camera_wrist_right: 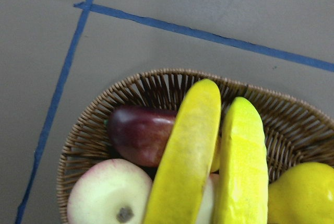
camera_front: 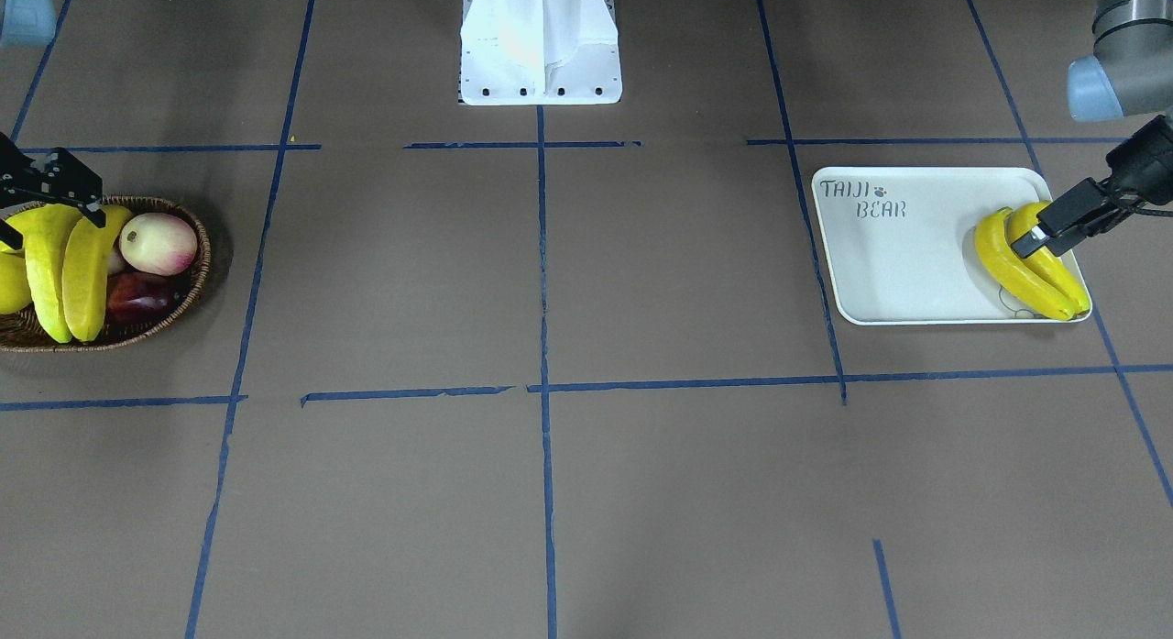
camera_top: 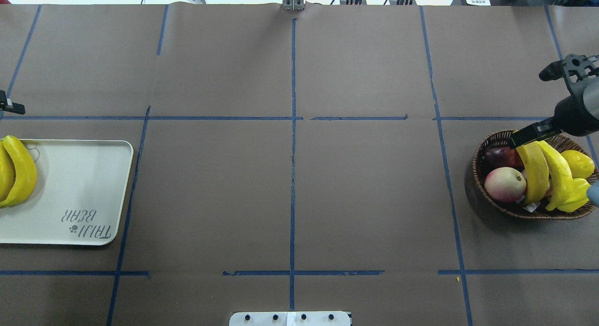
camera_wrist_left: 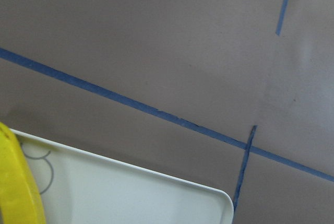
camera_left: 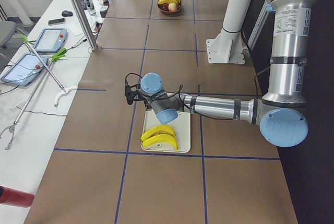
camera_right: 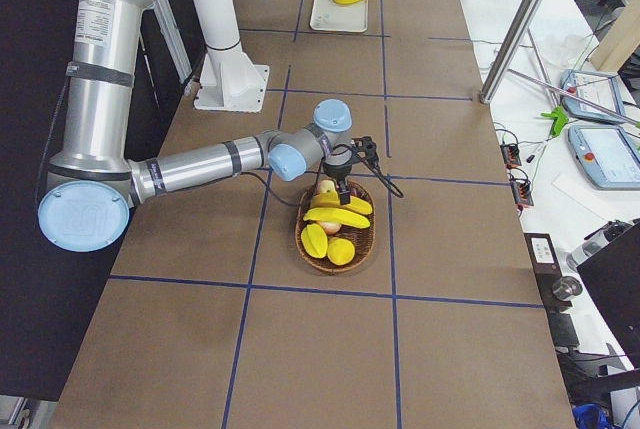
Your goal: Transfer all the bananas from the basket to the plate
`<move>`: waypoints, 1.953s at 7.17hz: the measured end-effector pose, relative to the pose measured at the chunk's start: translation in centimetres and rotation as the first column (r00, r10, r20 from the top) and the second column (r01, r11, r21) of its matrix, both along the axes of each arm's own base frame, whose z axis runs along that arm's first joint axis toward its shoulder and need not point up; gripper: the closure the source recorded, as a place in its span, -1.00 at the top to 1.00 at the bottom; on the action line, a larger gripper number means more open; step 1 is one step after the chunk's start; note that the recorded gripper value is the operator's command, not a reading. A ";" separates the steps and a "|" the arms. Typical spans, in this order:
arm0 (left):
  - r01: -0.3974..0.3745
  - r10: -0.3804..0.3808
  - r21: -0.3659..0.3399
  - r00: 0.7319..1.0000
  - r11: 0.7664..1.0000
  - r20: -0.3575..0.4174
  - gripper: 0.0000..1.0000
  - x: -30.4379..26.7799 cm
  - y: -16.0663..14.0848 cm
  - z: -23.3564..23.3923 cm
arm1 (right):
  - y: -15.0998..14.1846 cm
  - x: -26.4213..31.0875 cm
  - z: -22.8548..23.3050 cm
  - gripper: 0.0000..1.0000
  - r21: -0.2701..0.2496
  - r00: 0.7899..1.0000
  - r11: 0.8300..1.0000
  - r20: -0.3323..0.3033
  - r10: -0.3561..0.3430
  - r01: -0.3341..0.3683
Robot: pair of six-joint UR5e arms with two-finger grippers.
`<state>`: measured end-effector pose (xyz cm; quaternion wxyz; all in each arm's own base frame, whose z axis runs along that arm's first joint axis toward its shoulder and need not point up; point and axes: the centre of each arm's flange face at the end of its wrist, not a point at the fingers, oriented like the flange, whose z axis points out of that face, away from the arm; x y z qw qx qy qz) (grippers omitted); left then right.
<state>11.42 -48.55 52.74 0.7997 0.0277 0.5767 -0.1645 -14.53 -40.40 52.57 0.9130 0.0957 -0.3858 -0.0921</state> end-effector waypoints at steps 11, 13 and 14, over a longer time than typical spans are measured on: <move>-0.009 0.009 0.014 1.000 1.000 -0.008 1.00 0.7 0.1 -1.0 | 2.9 -0.7 5.9 -0.27 -0.184 0.990 0.973 -0.010 0.141 -0.141; -0.008 0.008 0.014 1.000 1.000 -0.008 1.00 0.7 0.1 -1.0 | 2.9 -1.0 5.9 -0.96 -0.180 0.991 0.974 -0.013 0.136 -0.136; -0.008 0.008 0.015 1.000 1.000 -0.008 1.00 0.6 0.1 -1.0 | 2.9 -1.0 5.8 -1.00 -0.178 0.991 0.975 -0.013 0.135 -0.135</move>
